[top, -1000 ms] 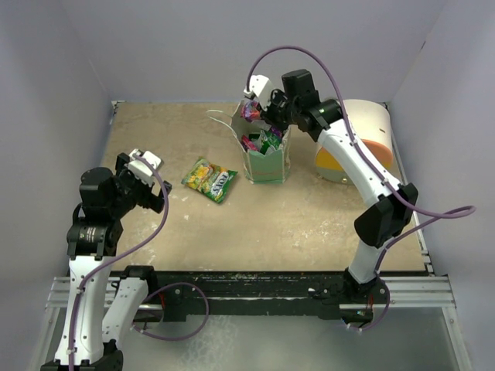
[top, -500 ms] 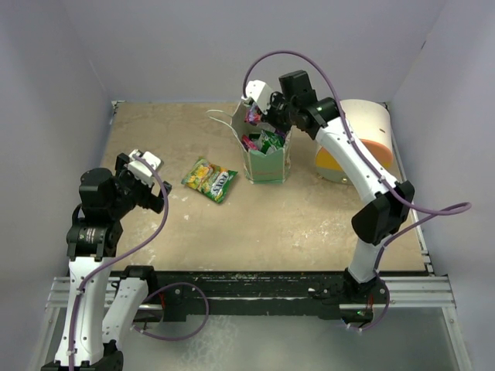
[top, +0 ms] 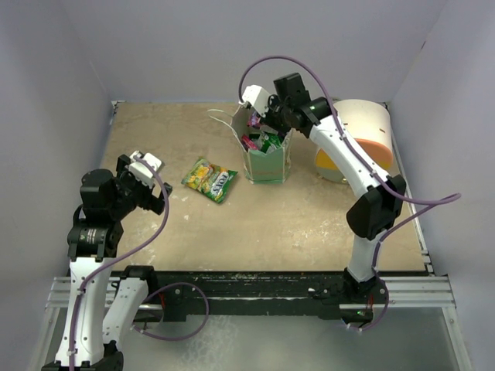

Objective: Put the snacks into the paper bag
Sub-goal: Place the snack in the paper bag.

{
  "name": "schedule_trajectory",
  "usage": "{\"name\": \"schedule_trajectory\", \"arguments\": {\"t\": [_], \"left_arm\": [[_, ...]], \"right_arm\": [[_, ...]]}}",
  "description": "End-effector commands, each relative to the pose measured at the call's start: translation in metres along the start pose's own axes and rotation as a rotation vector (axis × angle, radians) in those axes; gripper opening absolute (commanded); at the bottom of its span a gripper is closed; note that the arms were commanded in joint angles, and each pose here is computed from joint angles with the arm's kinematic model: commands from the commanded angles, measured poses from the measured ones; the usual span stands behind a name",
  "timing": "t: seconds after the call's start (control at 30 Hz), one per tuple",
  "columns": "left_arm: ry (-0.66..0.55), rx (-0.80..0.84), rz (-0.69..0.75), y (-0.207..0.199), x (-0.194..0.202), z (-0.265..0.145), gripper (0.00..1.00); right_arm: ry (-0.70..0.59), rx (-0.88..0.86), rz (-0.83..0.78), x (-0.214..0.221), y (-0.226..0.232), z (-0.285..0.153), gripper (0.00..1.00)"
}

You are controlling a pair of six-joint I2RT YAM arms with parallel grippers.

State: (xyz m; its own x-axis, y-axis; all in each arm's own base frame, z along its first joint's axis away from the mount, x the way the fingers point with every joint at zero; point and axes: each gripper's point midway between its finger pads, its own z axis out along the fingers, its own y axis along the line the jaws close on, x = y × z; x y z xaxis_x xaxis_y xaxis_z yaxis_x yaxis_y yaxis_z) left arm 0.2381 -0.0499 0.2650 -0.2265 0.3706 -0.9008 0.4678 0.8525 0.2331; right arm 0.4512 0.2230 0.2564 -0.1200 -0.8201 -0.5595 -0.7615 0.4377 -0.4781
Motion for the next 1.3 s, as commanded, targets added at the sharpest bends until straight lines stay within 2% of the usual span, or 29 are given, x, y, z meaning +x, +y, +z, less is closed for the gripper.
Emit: {"name": "schedule_trajectory", "arguments": {"t": [0.0,0.33,0.77,1.0,1.27], "left_arm": [[-0.036,-0.002,0.024,0.003,-0.008,0.001,0.99],[-0.032,0.003,0.022,0.002,-0.008,0.001,0.99],[-0.029,0.004,0.026,0.002,-0.008,0.001,0.99],[-0.020,-0.001,0.020,0.004,-0.009,0.001,0.99],[0.059,-0.011,0.018,0.013,-0.003,0.006,0.99]], "right_arm": [[-0.016,0.104,-0.028,-0.012,-0.029,-0.010,0.00],[0.006,0.117,-0.019,-0.011,-0.033,0.007,0.01],[0.012,0.181,0.003,-0.013,-0.046,0.004,0.39],[-0.018,0.178,0.025,-0.019,-0.046,-0.003,0.45],[-0.150,0.154,0.099,-0.043,-0.041,-0.033,0.54]]}}
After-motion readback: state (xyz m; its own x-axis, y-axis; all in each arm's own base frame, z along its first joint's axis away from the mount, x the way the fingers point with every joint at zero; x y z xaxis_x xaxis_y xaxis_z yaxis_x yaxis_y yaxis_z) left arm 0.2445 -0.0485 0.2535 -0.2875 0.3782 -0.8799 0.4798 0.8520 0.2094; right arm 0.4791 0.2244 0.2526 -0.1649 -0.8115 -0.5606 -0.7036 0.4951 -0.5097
